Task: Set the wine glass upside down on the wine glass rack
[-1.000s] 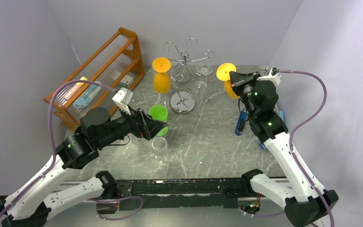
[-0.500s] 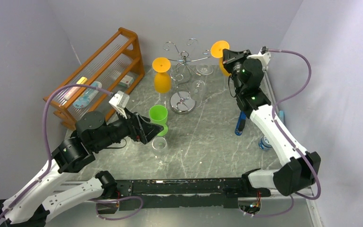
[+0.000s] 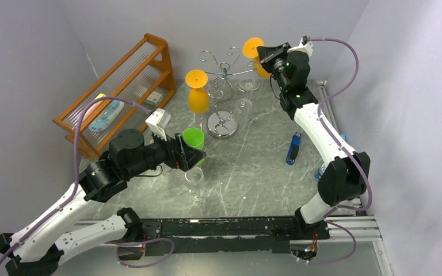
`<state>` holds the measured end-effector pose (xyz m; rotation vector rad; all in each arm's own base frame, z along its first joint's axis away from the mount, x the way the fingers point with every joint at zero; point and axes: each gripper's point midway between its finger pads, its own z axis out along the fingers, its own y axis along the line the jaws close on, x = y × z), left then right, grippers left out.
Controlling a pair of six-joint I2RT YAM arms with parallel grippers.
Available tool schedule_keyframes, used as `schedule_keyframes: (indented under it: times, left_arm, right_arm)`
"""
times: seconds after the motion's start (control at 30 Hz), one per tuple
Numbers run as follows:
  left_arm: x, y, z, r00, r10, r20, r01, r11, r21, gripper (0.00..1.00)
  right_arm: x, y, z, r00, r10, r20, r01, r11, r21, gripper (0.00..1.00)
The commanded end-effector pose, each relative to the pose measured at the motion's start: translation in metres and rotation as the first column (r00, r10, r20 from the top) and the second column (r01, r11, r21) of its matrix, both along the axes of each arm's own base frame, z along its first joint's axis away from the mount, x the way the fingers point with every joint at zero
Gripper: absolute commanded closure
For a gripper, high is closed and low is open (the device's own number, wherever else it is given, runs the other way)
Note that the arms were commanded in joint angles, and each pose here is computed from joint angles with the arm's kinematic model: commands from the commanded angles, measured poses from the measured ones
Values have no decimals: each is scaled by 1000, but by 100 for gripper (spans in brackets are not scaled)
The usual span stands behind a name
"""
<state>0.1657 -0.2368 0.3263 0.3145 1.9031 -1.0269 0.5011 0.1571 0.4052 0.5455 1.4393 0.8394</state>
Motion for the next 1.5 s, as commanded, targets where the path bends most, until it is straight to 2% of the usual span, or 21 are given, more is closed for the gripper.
schedule_keyframes:
  times: [0.0, 0.33, 0.63, 0.87, 1.13, 1.47]
  left_arm:
    - [11, -3, -5, 999, 34, 8, -34, 999, 8, 7]
    - [18, -11, -17, 998, 49, -43, -48, 999, 7, 9]
    - [18, -11, -15, 998, 48, -42, -47, 999, 23, 10]
    - [18, -12, -14, 998, 49, -37, -49, 999, 4, 10]
    - [20, -14, -17, 998, 48, -41, -48, 999, 18, 10]
    - [25, -11, -20, 996, 79, -40, -78, 996, 31, 11]
  right_arm:
    - [2, 20, 5, 994, 112, 13, -111, 993, -47, 100]
    - [-2, 41, -8, 966, 253, -49, -253, 967, -7, 100]
    - [-23, 46, -8, 946, 313, -87, -311, 950, 40, 100]
    - [-35, 35, -12, 943, 293, -157, -289, 956, 54, 100]
    - [-39, 13, -11, 965, 211, -156, -206, 977, 50, 100]
    - [-22, -7, -21, 978, 114, -177, -112, 994, 20, 100]
